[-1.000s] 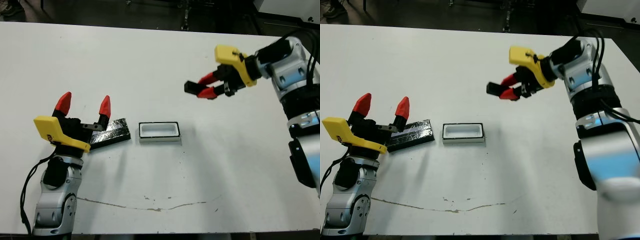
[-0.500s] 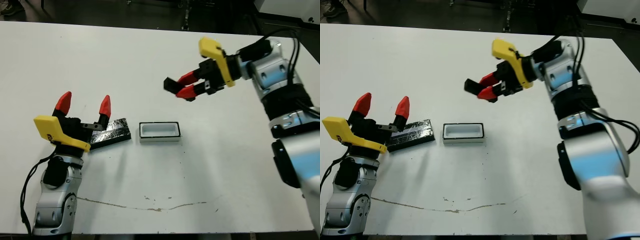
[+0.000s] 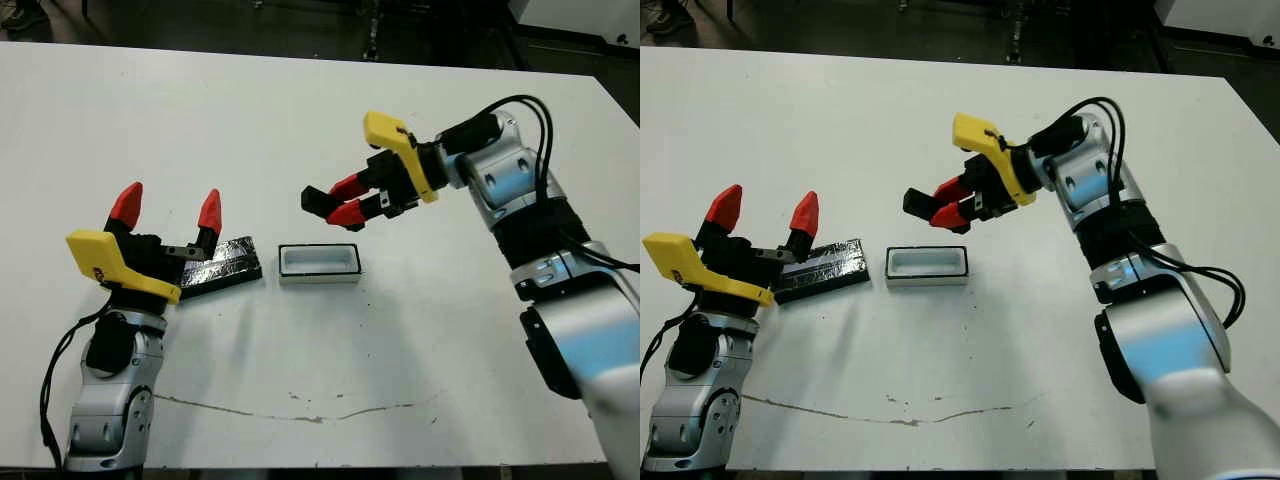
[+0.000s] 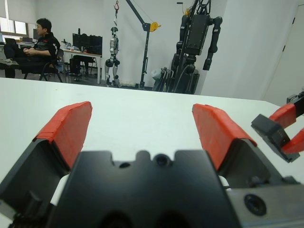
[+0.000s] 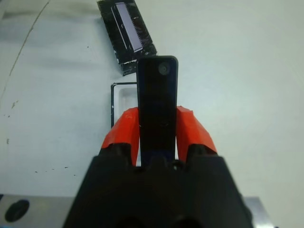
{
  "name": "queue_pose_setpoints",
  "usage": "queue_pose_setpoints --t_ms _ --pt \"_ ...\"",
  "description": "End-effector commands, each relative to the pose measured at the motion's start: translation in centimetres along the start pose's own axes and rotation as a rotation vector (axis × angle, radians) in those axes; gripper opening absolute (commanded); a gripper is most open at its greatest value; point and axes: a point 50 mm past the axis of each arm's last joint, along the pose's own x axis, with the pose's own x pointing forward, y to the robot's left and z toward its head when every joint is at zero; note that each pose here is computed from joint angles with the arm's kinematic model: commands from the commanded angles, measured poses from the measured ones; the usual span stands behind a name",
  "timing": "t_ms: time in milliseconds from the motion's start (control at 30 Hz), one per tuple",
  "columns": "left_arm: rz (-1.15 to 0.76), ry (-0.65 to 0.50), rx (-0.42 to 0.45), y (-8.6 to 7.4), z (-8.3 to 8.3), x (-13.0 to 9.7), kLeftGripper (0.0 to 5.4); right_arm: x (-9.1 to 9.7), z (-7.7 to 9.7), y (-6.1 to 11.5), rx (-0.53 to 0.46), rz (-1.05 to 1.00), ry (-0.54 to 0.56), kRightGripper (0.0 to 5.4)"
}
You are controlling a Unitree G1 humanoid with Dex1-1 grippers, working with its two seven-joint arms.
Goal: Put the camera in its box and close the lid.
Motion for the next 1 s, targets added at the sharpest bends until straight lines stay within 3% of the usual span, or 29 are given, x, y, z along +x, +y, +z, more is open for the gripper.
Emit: queue_pose_setpoints --t_ms 33,300,1000 --pt "0.008 0.016 -0.004 0.2 -0.4 -0.2 5.40 0.5 -0.4 0.2 0.029 0.022 -0.011 1.66" --pt "0.010 0.018 -0.004 0.2 -0.4 -0.2 5.40 1.2 -0.5 0.5 0.061 0.044 -0.014 1.66" --pt "0.014 0.027 -0.004 0.3 -0.5 -0.4 5.40 2.0 -1.2 1.7 0.035 0.025 0.021 1.66"
